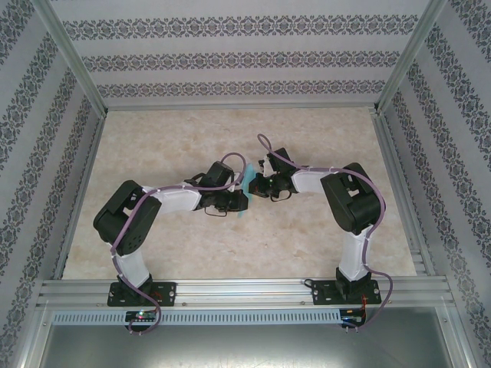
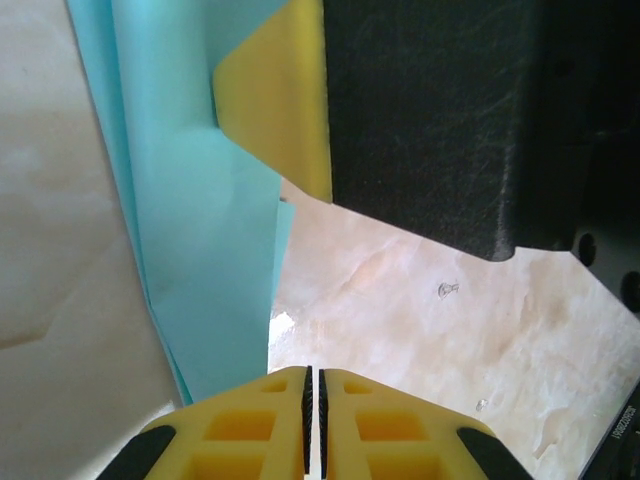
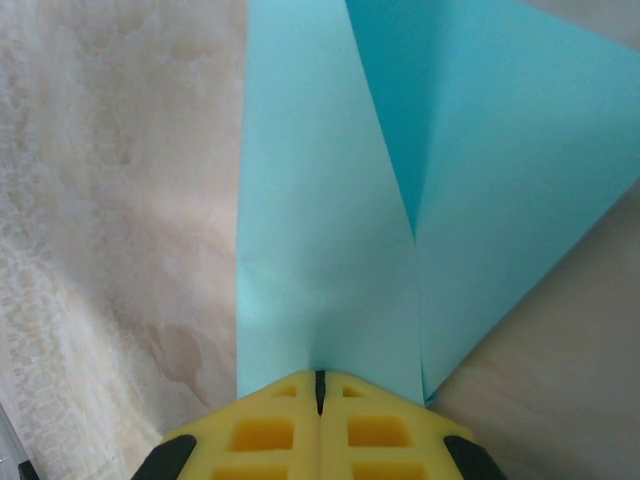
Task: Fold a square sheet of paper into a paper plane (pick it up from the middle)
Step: Fold the wing for the fifth time at the center of the table.
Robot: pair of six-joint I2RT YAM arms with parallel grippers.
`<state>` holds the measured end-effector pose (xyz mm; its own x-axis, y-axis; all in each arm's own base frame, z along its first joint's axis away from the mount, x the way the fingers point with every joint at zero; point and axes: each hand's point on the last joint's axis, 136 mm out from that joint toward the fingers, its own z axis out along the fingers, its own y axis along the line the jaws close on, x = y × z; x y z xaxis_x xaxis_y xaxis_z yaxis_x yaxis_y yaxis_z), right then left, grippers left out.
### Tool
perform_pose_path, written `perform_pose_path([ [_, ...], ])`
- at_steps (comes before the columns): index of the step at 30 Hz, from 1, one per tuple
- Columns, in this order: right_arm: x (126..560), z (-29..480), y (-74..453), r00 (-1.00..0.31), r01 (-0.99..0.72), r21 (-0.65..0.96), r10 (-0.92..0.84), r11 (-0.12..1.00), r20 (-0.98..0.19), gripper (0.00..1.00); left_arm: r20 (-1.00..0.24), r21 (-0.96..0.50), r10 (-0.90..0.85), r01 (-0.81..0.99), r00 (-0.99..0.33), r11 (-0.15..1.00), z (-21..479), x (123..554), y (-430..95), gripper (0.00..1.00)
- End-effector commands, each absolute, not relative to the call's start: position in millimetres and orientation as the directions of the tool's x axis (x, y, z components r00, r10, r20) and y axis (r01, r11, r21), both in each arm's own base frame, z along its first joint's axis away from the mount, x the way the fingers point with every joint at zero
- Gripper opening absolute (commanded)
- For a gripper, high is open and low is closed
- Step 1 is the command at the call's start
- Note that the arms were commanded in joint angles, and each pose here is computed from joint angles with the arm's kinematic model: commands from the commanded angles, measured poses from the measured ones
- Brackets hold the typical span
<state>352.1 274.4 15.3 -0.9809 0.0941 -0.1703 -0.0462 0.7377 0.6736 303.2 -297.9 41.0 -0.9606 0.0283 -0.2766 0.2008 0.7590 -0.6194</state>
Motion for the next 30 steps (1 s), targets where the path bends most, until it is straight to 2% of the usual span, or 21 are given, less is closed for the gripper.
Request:
perform_pose_path([
  [1, 323, -35, 247, -0.993, 0.039, 0.539, 0.094, 0.841, -0.074, 0.01, -0.26, -0.591, 0.065, 0.212, -0.963, 0.779, 28, 294, -296, 0.14],
  [18, 320, -39, 245, -0.993, 0.045, 0.535, 0.097, 0.843, -0.068, 0.01, -0.24, -0.581, 0.088, 0.215, -0.967, 0.785, 15, 289, -297, 0.14],
  [30, 318, -41, 243, -0.993, 0.049, 0.53, 0.098, 0.846, -0.064, 0.01, -0.257, -0.645, 0.065, 0.221, -0.964, 0.732, 31, 288, -307, 0.15],
])
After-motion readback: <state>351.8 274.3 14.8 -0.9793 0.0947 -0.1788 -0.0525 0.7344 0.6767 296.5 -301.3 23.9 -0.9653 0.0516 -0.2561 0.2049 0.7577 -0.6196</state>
